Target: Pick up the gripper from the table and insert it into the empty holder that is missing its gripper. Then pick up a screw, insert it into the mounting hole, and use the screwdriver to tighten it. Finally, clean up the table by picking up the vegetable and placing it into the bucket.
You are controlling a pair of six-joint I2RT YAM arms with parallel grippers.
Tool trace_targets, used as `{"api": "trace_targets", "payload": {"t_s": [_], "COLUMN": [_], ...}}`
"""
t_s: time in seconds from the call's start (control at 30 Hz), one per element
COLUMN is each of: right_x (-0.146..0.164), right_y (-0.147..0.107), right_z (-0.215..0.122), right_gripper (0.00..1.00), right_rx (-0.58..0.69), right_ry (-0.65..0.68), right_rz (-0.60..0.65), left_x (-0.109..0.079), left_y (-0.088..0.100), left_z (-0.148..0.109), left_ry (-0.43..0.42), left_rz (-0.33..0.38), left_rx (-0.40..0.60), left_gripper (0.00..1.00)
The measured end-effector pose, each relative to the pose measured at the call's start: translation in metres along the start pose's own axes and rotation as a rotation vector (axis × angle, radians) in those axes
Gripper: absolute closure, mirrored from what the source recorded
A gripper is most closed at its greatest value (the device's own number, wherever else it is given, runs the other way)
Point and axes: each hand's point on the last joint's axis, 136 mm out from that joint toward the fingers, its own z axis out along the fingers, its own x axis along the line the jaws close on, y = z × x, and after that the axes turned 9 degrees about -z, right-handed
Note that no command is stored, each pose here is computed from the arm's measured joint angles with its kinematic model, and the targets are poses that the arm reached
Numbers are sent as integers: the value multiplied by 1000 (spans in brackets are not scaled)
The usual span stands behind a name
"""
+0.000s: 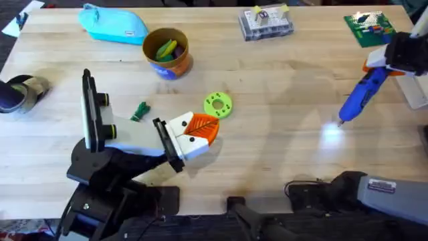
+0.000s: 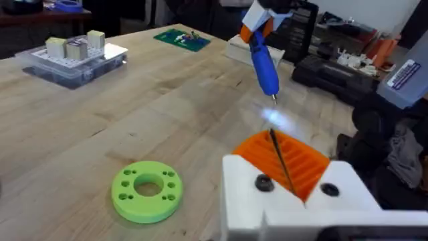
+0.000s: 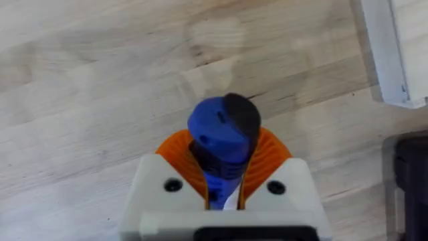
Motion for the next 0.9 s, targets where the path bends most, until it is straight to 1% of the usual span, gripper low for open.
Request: {"api": "trace_targets", "payload": {"t_s": [0.13, 0.3, 0.37, 0.47, 0.63, 0.8, 0.9], "right_x": [-1, 1, 8, 25, 73, 141, 187], "right_y": [5, 10, 12, 20, 25, 27, 29], "right_z": [-26, -69, -85, -103, -110, -112, -126], "right_gripper": [821, 830, 834, 839, 848, 857, 862], "right_rx": [-84, -225, -280, -380, -506, -596, -676], "right_ry": [-19, -47, -47, -15, 100, 259, 366], "right_rz": [3, -7, -24, -65, -173, -336, -440], "left_x": [0, 0, 1, 1, 1, 1, 1], "left_y": [0, 0, 0, 0, 0, 0, 0], "left_z": [0, 0, 0, 0, 0, 0, 0], "left_ry": [0, 2, 4, 4, 6, 6, 7], "left_rz": [0, 0, 0, -2, -3, -3, -3], "left_rx": [0, -1, -1, -2, -2, -2, -2], "left_gripper": [986, 986, 986, 986, 986, 986, 986]}}
